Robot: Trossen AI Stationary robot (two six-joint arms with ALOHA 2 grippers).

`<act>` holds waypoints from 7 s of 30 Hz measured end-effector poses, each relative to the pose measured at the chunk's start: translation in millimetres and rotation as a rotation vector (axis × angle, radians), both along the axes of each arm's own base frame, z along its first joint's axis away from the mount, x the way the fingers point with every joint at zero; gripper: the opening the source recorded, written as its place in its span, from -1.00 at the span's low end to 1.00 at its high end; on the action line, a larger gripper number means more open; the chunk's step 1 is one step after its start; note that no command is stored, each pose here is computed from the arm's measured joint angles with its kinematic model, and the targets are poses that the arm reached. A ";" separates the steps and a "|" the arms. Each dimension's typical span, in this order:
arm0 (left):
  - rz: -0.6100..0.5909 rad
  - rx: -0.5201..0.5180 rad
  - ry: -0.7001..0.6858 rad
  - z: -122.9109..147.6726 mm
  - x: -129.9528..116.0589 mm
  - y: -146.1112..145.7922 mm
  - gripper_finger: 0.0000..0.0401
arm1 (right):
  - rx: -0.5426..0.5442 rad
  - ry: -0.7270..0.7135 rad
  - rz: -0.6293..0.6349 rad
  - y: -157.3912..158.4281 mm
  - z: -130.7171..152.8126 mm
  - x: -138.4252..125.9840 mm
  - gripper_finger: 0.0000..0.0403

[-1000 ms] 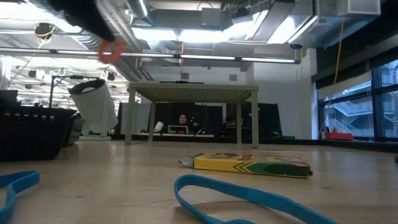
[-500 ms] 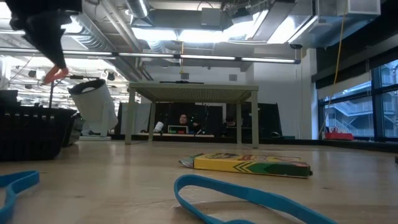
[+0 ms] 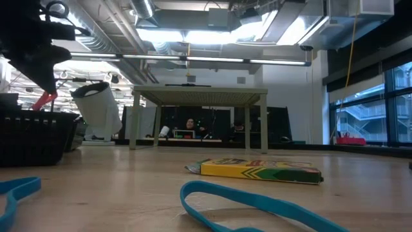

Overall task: Pick & Place Office Desk Supplies
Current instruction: Put the red spring rubber band into the top black bin, then put the right crayon box into the bottom black bin

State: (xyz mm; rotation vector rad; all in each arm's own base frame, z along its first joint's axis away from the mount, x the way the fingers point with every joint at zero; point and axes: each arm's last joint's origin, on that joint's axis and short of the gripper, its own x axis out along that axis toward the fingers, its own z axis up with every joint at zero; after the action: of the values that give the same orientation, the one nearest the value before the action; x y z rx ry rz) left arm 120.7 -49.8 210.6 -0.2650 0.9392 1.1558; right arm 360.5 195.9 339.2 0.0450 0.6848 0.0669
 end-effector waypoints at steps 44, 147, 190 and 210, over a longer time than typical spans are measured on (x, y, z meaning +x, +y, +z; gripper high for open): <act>-0.764 -0.016 -0.653 12.5 116.2 -67.0 -0.48 | 0.001 0.001 0.001 0.0 0.0 0.0 -0.01; -0.772 -0.556 -0.489 -95.7 236.8 -41.3 -0.24 | 0.190 0.591 -0.276 5.3 -172.3 -69.3 -0.01; -0.730 -0.546 -0.294 -84.1 247.5 -46.3 -0.29 | 0.177 0.455 -0.300 -14.7 -219.4 -60.1 -0.01; -0.801 -0.452 -0.243 -85.5 245.6 -48.8 -0.99 | 0.187 0.418 -0.300 -13.7 -220.5 -57.2 -0.01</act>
State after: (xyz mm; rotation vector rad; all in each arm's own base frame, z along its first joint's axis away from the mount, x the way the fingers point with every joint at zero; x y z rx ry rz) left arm 366.2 -98.6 125.1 -0.3386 0.9490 0.1651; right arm 303.3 182.2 118.7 0.3483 1.0806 -0.1726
